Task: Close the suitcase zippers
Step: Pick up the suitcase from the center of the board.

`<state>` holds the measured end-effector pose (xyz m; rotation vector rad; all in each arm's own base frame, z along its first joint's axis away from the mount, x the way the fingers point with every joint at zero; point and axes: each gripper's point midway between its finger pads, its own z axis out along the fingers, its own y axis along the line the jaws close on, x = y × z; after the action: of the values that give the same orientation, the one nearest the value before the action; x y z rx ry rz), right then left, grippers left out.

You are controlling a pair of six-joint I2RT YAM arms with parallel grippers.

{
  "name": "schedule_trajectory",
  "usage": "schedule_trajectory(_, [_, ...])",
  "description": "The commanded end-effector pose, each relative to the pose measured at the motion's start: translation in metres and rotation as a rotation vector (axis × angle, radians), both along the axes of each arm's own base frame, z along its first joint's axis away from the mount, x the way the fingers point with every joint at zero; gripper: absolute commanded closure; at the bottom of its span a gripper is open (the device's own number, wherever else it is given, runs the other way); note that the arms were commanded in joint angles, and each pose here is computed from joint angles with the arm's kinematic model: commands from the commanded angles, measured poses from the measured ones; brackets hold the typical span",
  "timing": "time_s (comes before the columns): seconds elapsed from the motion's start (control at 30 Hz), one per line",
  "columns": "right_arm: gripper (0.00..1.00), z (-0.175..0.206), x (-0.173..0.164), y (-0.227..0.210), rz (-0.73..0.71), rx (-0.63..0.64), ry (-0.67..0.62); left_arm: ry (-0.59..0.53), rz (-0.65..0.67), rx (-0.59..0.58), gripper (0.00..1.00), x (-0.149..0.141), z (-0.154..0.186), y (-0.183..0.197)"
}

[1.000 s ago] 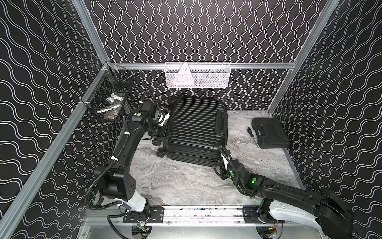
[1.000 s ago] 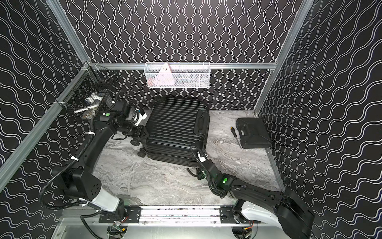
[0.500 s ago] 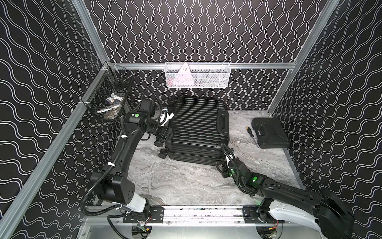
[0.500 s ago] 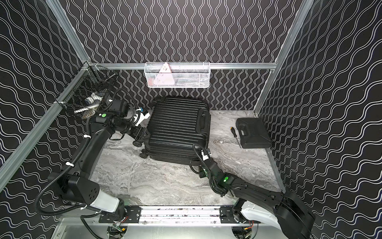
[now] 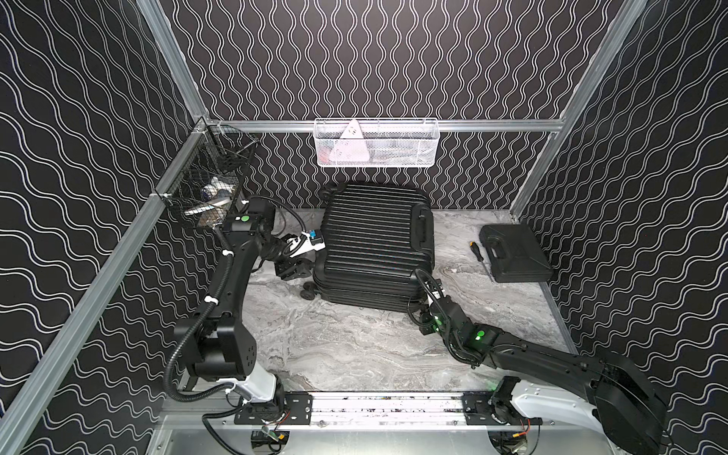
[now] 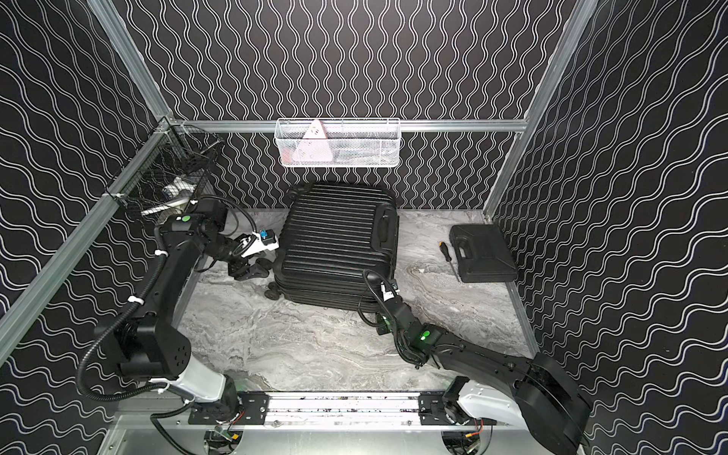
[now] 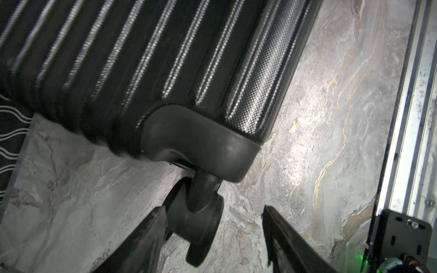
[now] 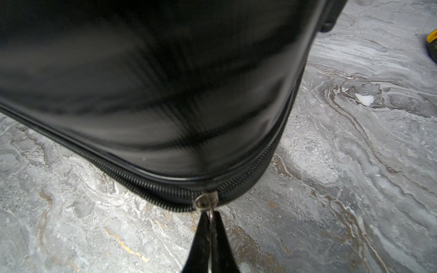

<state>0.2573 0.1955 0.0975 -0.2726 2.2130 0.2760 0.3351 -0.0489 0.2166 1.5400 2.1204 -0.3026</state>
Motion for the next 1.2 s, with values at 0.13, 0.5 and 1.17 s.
schedule_trajectory(0.13, [1.0, -0.007, -0.003, 0.005, 0.023, 0.013, 0.036, -0.108, -0.046, 0.129, 0.31, 0.029, -0.019, 0.019])
schedule_trajectory(0.5, [1.0, -0.009, -0.004, 0.008, 0.03, 0.023, 0.044, -0.05, -0.085, 0.15, 0.29, 0.026, -0.036, 0.022])
schedule_trajectory(1.17, [1.0, -0.007, -0.006, 0.003, 0.01, 0.045, 0.037, 0.02, -0.039, 0.101, 0.71, -0.014, -0.055, -0.003])
